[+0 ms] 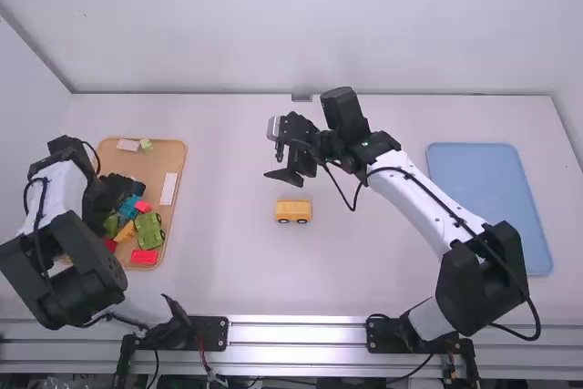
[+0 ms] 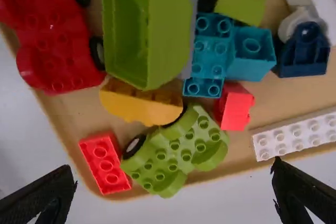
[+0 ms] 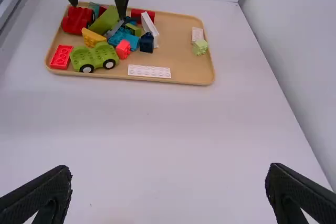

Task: Assemble lego blocks to make yellow taxi

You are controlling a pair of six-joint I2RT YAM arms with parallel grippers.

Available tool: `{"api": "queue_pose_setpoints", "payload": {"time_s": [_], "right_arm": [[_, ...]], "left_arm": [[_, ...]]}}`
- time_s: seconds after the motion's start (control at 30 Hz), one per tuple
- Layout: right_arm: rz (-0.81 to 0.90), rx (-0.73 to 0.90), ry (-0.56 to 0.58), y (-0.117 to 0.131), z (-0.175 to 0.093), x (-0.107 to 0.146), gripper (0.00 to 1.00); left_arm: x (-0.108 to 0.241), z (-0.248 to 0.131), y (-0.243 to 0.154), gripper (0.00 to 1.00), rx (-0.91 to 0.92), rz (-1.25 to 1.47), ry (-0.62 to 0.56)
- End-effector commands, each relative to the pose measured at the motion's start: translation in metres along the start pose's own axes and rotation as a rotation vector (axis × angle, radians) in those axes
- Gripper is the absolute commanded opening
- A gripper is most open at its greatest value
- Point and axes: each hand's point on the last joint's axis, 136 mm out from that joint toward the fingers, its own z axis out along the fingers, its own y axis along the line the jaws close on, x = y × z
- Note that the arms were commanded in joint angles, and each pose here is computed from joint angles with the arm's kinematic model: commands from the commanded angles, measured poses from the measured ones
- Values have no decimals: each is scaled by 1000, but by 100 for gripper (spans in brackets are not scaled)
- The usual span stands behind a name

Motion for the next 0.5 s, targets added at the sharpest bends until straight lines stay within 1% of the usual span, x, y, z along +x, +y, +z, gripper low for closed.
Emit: {"api": "queue_pose_setpoints", "payload": {"time_s": [0.0, 0.07, 0.17, 0.23, 0.33, 0.47], "right_arm": [[-21, 17, -19, -7, -4, -11, 99], [-20, 17, -18, -7, -5, -11, 99], [-22, 17, -18, -7, -4, -11, 99], [-22, 16, -19, -7, -4, -12, 99], [-22, 18, -19, -7, -4, -11, 99], [-29, 17, -19, -7, -4, -11, 99]], "left_arm": [[1, 1, 3, 99, -20, -180, -4], [-3, 6, 9, 99, -46, -271, -38], [-6, 12, 14, 99, -65, -296, -70], [-4, 15, 15, 99, -67, -329, -68], [1, 17, 28, 99, -119, -407, -65], [-1, 18, 24, 99, -127, -355, -41]]}}
